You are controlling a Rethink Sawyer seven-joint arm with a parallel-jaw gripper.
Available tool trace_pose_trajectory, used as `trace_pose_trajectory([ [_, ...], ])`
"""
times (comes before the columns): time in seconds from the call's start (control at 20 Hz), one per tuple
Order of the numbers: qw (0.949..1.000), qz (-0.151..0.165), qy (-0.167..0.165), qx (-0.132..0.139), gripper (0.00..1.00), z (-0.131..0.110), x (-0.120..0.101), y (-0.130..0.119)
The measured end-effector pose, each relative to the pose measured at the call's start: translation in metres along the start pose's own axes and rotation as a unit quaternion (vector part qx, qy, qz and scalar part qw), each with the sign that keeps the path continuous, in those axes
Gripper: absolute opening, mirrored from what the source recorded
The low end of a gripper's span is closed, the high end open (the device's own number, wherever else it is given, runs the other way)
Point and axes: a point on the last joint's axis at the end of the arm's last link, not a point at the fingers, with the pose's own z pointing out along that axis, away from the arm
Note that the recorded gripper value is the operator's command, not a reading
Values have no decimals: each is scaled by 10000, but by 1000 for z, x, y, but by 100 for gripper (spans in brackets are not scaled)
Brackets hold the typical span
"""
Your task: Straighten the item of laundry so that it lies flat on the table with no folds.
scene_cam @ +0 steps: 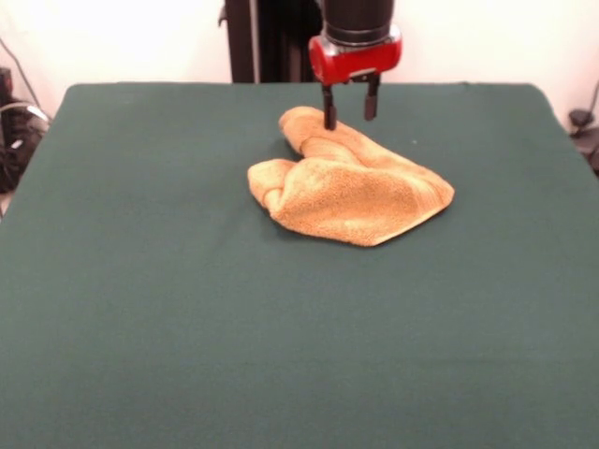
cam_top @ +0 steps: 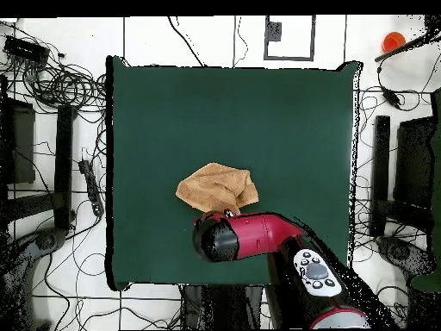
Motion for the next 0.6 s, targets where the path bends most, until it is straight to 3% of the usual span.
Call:
trace_pose_trajectory([
  [0.6,9999,-9,-84,76,100,-8,-5,-3],
])
